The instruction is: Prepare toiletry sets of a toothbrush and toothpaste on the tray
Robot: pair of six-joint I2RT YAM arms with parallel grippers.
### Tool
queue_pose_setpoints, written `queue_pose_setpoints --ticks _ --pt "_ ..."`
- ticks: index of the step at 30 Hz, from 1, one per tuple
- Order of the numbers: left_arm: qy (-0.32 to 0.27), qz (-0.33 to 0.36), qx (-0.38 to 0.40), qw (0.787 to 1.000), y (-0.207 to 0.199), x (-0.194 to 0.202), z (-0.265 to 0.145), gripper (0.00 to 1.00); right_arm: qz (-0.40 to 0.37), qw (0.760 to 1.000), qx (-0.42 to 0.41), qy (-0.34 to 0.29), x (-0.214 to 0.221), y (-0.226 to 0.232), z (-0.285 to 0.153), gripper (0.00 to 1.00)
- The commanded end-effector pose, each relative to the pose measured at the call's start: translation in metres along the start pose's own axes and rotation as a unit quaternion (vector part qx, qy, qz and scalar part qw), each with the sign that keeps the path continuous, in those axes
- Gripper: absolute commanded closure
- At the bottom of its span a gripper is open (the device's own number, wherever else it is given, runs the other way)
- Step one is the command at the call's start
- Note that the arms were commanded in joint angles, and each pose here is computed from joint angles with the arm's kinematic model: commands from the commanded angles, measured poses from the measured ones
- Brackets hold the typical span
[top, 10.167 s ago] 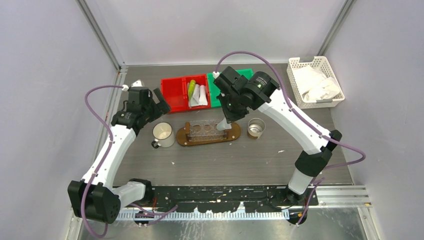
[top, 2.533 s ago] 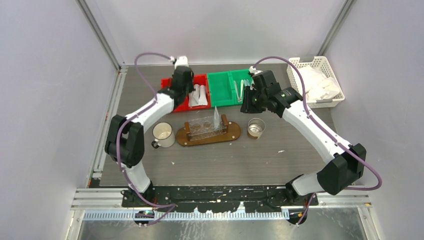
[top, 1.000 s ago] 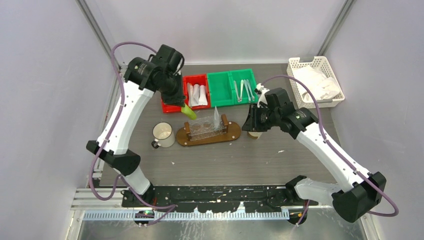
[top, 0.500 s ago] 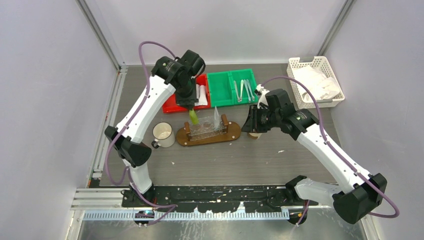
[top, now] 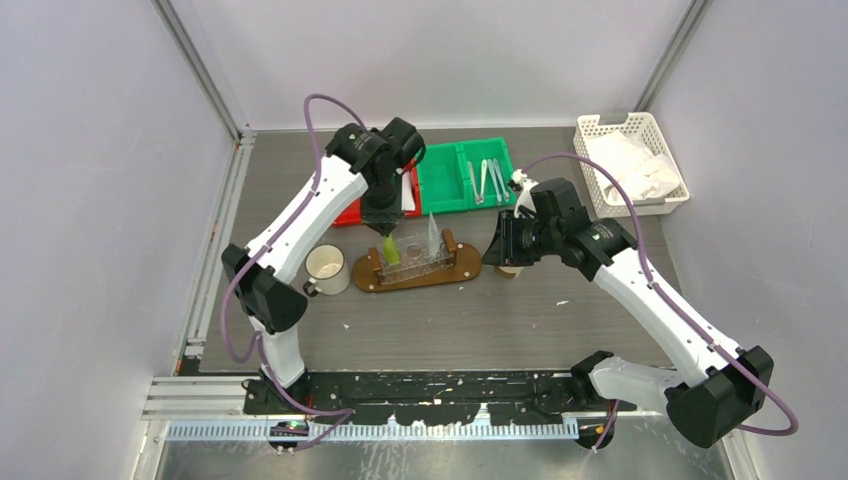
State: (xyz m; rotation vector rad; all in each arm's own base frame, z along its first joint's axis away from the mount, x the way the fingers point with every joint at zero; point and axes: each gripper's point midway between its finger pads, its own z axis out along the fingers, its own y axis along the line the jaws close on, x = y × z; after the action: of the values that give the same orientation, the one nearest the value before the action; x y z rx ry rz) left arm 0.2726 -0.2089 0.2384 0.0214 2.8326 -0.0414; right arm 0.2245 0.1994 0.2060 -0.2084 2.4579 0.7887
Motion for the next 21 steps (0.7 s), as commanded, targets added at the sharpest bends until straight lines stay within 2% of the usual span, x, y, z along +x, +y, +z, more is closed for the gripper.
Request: queue_pose_setpoints --ticks 1,7,12,13,17,21 --pt "-0.004 -0.006 -0.009 1.0 0.011 0.008 -0.009 0.99 -0.002 1.0 -0.015 -0.014 -0.007 0.006 0.0 0.68" --pt "-0.005 -0.006 -0.007 1.0 0.008 0.007 -0.002 0.99 -0.001 1.0 -0.015 -0.014 -0.007 0.006 0.001 0.68" --pt "0.0 -0.004 -0.002 1.0 0.002 0.007 0.011 0.95 0.0 1.0 -0.014 -0.011 -0.007 0.005 0.002 0.67" --pt "0.0 -0.004 -0.001 1.0 0.001 0.006 0.014 0.93 -0.001 1.0 -0.015 -0.011 -0.007 0.006 0.002 0.67" --pt "0.004 -0.003 -0.009 1.0 0.002 0.007 0.021 0.72 -0.001 1.0 -0.015 -0.01 -0.007 0.005 0.003 0.68" --pt "-0.001 -0.002 -0.017 1.0 0.005 0.005 0.023 0.64 0.0 1.0 -0.016 -0.008 -0.006 0.006 0.005 0.67"
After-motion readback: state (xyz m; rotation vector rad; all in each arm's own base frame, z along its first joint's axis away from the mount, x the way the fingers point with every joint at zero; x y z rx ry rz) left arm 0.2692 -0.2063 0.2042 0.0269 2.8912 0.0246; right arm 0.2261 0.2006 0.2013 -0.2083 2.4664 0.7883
